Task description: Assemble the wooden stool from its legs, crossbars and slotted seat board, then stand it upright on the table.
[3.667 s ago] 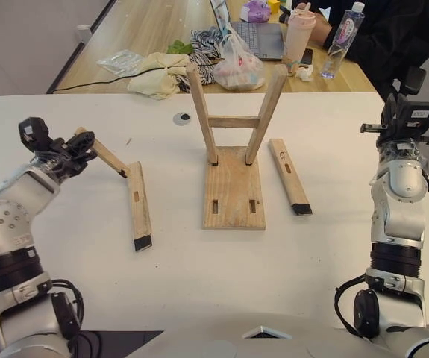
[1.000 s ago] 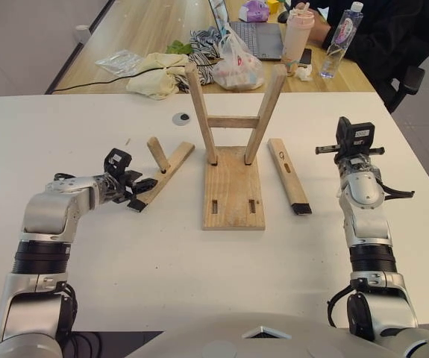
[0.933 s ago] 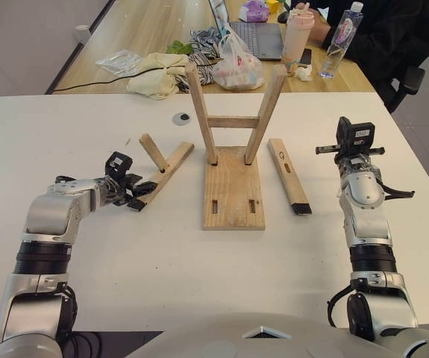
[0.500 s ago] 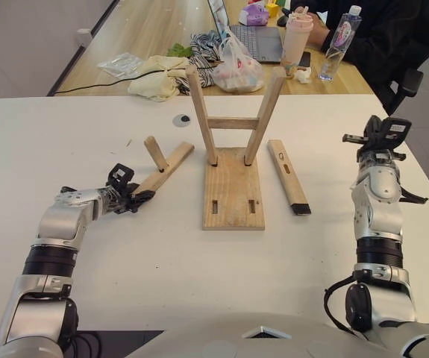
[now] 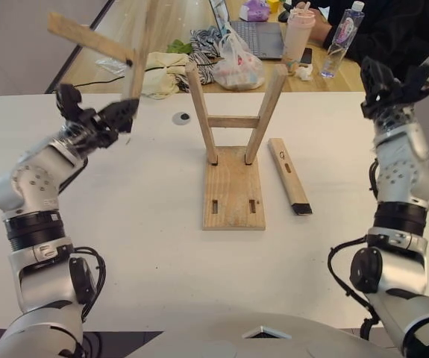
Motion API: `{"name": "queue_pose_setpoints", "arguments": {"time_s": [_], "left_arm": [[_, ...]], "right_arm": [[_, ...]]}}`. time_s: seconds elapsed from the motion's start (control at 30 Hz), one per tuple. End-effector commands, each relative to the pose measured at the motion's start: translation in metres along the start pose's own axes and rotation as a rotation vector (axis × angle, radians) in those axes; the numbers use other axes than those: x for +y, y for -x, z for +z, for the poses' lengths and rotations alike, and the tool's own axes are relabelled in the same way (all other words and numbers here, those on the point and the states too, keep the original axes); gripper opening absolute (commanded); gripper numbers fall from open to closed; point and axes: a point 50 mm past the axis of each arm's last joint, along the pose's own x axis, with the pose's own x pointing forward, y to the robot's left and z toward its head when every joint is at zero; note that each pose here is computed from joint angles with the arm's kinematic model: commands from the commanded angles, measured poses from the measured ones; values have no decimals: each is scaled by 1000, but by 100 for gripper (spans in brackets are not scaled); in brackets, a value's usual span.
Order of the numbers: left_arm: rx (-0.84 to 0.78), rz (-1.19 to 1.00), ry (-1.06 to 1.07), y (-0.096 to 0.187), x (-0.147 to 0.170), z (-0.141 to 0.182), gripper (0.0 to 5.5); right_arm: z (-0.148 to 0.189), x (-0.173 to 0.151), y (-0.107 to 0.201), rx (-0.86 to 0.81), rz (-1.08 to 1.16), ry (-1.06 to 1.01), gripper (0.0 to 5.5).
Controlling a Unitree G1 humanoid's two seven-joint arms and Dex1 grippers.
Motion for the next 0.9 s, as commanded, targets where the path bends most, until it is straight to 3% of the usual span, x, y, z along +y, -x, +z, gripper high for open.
{"name": "queue_pose_setpoints", "arguments": {"time_s": [0.03,0.2,0.33,0.53,0.7,0.9], "left_arm": [[-45,-234,6,-3,-41,27,201],[59,-514,14,-22,-88,5,201],[103,-594,18,-30,-103,-25,201],[144,-670,50,-20,-119,-59,199],[129,-709,84,-19,-123,-70,199],[151,-696,86,-21,-122,-78,199]], "right_arm": [[35,37,-21,19,351,-176,237],[64,109,-25,138,876,-352,325],[62,135,-28,272,1027,-393,380],[65,138,-28,414,1141,-521,380],[62,124,-30,473,1107,-563,380],[65,119,-29,526,1146,-600,300]]}}
